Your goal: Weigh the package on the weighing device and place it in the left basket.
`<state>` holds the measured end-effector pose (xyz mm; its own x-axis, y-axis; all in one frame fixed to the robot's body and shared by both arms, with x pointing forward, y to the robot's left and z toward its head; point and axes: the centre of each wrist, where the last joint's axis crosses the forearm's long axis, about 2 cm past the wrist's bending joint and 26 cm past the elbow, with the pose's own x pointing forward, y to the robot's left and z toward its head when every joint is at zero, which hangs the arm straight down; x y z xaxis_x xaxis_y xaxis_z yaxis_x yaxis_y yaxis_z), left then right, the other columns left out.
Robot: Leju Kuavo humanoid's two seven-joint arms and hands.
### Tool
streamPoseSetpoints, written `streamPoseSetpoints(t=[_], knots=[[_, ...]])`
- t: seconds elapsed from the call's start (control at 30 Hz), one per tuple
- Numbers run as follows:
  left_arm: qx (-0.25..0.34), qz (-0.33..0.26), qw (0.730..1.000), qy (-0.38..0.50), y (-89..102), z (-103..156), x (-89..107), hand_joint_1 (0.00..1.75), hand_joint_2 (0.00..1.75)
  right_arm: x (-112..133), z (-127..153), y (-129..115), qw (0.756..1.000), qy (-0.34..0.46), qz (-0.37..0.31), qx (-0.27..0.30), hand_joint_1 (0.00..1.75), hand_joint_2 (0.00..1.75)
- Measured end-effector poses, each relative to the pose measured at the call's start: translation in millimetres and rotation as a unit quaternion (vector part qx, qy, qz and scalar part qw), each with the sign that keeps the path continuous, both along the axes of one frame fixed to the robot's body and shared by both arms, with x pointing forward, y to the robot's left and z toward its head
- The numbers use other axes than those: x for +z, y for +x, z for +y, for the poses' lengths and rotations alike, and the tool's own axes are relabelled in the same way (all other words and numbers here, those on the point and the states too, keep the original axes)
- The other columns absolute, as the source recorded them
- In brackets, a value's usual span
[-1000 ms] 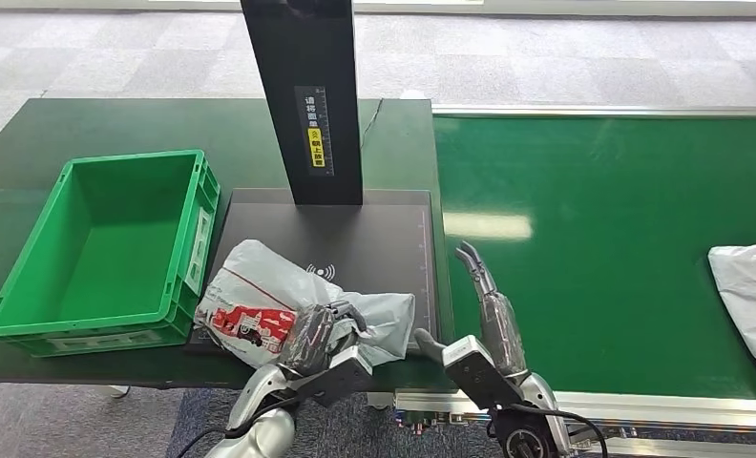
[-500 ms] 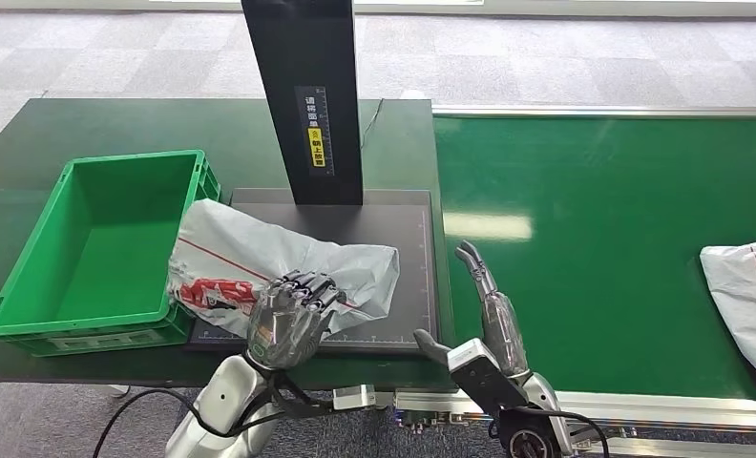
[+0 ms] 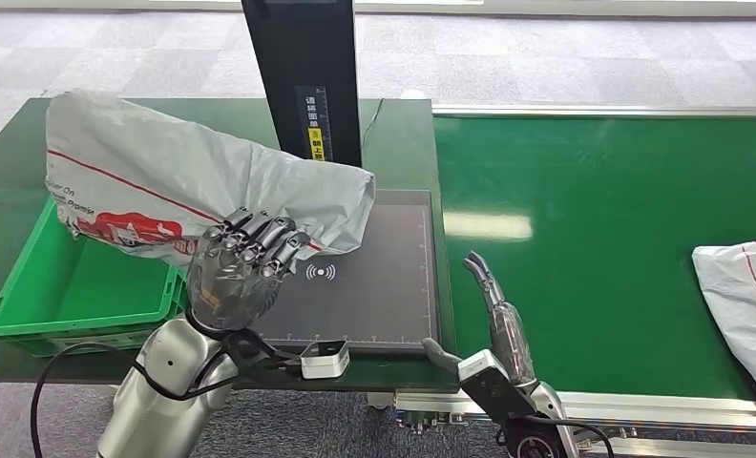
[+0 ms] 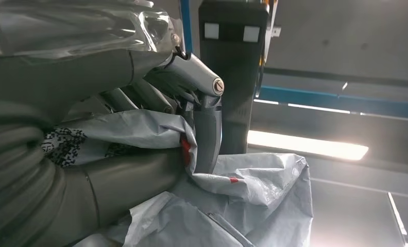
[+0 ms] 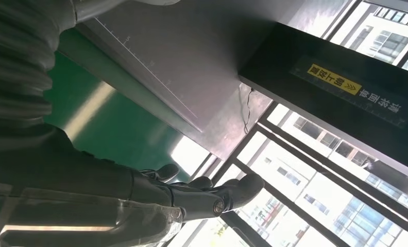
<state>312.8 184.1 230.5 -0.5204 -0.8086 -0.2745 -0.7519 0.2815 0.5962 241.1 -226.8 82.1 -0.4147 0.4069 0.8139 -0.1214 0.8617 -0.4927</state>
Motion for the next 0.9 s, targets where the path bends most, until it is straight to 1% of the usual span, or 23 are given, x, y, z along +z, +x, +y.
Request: streamPoseSetpoints(t=[0.43,0.5,0.63,0.7,0.77,0.83,0.9], knots=[[0.001,-0.021,1.000,0.002,-2.3,4.8,9.1,1.75,1.75,-2.2,-2.0,-0.7,1.000,-0.004,0.003,0.001,0.00,1.75],[0.001,-0.030,1.000,0.001,-2.7,4.8,13.4,1.75,1.75,-2.9,-2.6,-1.1,1.000,-0.003,0.002,-0.004,0.00,1.75],[0.009,-0.054,0.998,-0.014,3.1,9.7,30.6,1.75,1.75,-7.0,-4.7,-4.9,1.000,-0.001,0.001,-0.017,0.00,1.75],[0.028,-0.053,0.997,-0.039,10.5,16.7,37.8,1.75,1.75,-9.6,-5.6,-8.5,1.000,-0.002,0.003,-0.025,0.00,1.75],[0.059,-0.036,0.995,-0.079,24.4,27.5,42.0,1.75,1.75,-12.0,-6.2,-13.7,0.999,-0.005,0.008,-0.036,0.00,1.75],[0.108,0.005,0.987,-0.118,44.5,41.1,41.1,1.75,1.75,-12.8,-6.3,-20.1,0.999,-0.010,0.015,-0.045,0.00,1.75],[0.164,0.054,0.974,-0.150,66.0,55.6,36.4,1.75,1.75,-12.2,-6.4,-26.1,0.998,-0.014,0.021,-0.049,0.00,1.75]])
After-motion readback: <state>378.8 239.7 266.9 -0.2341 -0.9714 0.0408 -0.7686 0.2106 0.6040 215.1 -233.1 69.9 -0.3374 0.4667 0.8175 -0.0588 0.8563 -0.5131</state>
